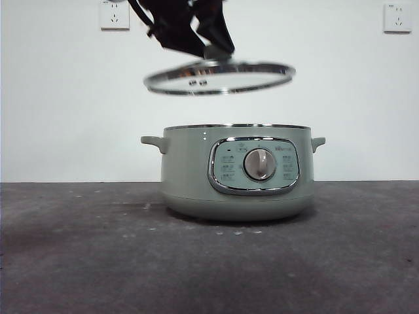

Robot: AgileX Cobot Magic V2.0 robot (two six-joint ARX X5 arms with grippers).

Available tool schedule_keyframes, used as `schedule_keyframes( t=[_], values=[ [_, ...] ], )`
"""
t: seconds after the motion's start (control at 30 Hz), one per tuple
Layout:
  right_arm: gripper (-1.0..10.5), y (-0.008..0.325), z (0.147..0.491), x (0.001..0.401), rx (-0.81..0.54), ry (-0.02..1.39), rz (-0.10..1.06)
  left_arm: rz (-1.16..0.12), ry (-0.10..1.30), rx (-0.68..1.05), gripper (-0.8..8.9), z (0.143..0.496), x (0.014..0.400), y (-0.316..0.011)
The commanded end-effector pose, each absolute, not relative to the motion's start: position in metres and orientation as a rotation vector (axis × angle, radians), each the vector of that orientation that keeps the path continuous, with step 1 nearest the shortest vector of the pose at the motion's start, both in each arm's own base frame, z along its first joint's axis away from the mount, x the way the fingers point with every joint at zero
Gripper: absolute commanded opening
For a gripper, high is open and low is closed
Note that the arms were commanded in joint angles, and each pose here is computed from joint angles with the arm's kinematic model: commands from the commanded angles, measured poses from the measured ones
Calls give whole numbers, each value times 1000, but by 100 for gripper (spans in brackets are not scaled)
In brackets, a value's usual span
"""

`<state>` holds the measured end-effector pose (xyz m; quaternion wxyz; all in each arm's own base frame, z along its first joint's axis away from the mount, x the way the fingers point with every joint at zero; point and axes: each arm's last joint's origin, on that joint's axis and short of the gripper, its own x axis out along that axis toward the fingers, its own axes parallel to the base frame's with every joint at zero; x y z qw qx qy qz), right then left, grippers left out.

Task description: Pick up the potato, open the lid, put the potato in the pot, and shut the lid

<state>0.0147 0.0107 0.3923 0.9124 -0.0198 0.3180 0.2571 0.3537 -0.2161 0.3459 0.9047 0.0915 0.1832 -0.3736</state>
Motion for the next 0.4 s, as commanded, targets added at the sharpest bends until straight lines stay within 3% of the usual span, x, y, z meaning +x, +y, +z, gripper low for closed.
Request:
schedule_keyframes(
  t=[0.03,0.4],
  values=[
    [500,11,386,15,-38,697,519,-789,313,175,-7,350,358,-224],
    [500,13,377,20,-58,730,492,-792,343,183,-7,316,375,-243]
  ],
)
